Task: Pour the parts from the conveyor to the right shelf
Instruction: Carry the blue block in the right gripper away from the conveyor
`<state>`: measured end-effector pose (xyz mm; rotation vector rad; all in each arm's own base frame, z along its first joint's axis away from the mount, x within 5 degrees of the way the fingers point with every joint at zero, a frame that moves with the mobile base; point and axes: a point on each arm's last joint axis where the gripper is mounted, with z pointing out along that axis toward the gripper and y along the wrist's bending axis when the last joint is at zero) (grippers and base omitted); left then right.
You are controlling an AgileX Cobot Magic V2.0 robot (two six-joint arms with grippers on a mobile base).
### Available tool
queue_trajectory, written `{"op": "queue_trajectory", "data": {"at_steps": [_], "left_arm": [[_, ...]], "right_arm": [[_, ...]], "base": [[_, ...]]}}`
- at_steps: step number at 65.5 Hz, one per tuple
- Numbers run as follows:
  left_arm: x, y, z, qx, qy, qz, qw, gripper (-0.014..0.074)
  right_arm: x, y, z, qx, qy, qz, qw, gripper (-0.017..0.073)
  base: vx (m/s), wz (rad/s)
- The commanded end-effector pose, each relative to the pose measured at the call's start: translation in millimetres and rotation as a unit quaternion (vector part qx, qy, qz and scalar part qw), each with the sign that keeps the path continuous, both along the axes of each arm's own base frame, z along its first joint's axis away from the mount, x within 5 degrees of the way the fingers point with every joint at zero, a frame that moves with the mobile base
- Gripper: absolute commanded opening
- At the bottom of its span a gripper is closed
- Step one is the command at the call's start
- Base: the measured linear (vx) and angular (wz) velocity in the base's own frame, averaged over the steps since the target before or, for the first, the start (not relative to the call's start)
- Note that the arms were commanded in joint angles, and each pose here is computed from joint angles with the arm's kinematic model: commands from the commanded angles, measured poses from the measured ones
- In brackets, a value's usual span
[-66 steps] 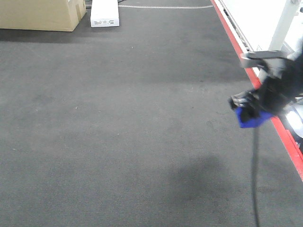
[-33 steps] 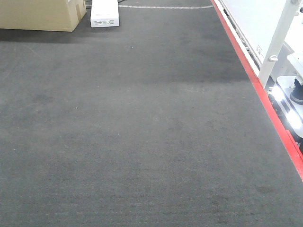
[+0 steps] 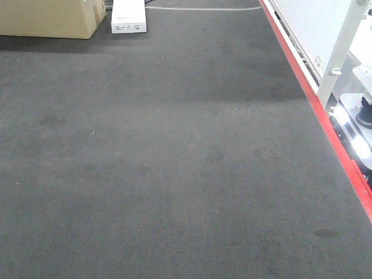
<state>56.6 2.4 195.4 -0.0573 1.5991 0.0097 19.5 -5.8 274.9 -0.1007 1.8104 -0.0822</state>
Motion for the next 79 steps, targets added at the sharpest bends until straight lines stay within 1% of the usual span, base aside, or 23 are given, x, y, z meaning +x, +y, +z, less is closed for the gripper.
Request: {"op": "queue_trajectory", "data": {"at_steps": [1,79], "left_arm": [[-2.0,-0.4,14.0,-0.006,-0.053,-0.003,0.999,-0.0006],[-2.0,-0.4,14.0,-0.006,-0.053,-0.003,0.999,-0.0006]], "right_arm": [[4.6,0.1,16.4,-0.017,-0.048,0.001,0.999,-0.0005],[4.7,0.2,15.9,-0.016,-0.044,0.001,0.999,-0.0005]], "base": [[0.0,0.0],[0.0,0.0]]}}
